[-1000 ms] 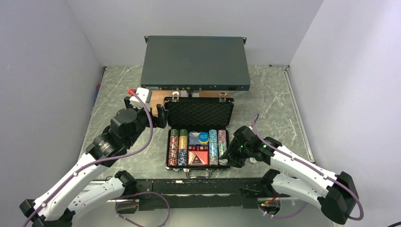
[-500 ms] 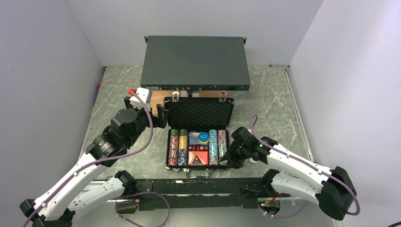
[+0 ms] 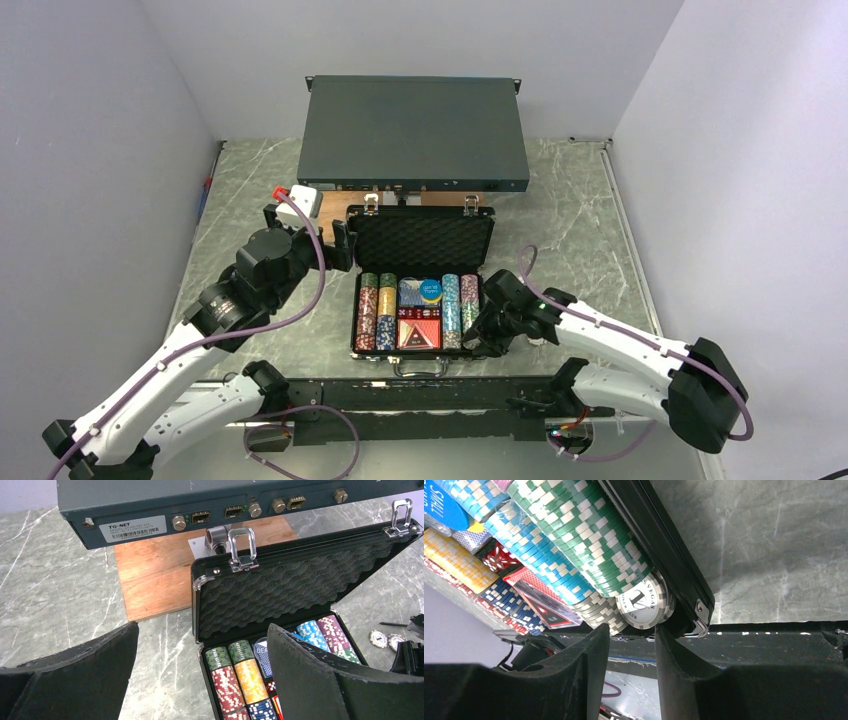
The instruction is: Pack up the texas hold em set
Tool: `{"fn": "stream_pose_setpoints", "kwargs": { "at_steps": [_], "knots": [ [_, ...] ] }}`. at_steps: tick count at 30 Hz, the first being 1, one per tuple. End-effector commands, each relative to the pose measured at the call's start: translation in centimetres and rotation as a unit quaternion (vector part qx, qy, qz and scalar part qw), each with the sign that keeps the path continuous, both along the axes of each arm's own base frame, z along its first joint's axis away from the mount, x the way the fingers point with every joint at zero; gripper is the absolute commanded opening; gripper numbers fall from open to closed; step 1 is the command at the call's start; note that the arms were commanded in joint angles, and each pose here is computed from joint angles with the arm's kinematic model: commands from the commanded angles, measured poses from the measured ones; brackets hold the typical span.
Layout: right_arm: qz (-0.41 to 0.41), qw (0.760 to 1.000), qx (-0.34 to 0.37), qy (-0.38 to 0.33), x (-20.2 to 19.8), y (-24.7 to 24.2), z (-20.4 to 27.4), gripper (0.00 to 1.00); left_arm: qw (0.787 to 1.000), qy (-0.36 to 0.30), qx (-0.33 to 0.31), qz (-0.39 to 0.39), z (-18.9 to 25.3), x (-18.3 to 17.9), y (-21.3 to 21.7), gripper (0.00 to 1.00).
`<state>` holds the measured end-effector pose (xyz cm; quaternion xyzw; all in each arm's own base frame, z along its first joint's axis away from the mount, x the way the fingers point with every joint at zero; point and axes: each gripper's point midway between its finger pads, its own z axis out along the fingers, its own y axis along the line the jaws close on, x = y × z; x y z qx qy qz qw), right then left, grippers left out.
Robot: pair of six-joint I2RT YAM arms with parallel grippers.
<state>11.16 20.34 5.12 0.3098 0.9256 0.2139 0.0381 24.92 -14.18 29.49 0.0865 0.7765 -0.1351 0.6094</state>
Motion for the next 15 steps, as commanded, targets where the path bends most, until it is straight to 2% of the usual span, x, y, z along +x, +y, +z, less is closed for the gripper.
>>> {"fn": "stream_pose_setpoints", "kwargs": {
  "at_steps": [1, 15],
  "knots": [
    [-0.009, 1.000, -0.013, -0.011, 0.7, 0.2, 0.0, 0.41, 1.000, -0.021, -0.007, 0.005, 1.1, 0.2, 0.2, 0.99],
    [-0.027, 0.993, -0.062, -0.101, 4.8, -0.5, 2.7, 0.41, 1.000, -0.016, -0.007, 0.003, 0.8, 0.3, 0.0, 0.99]
  ]
}}
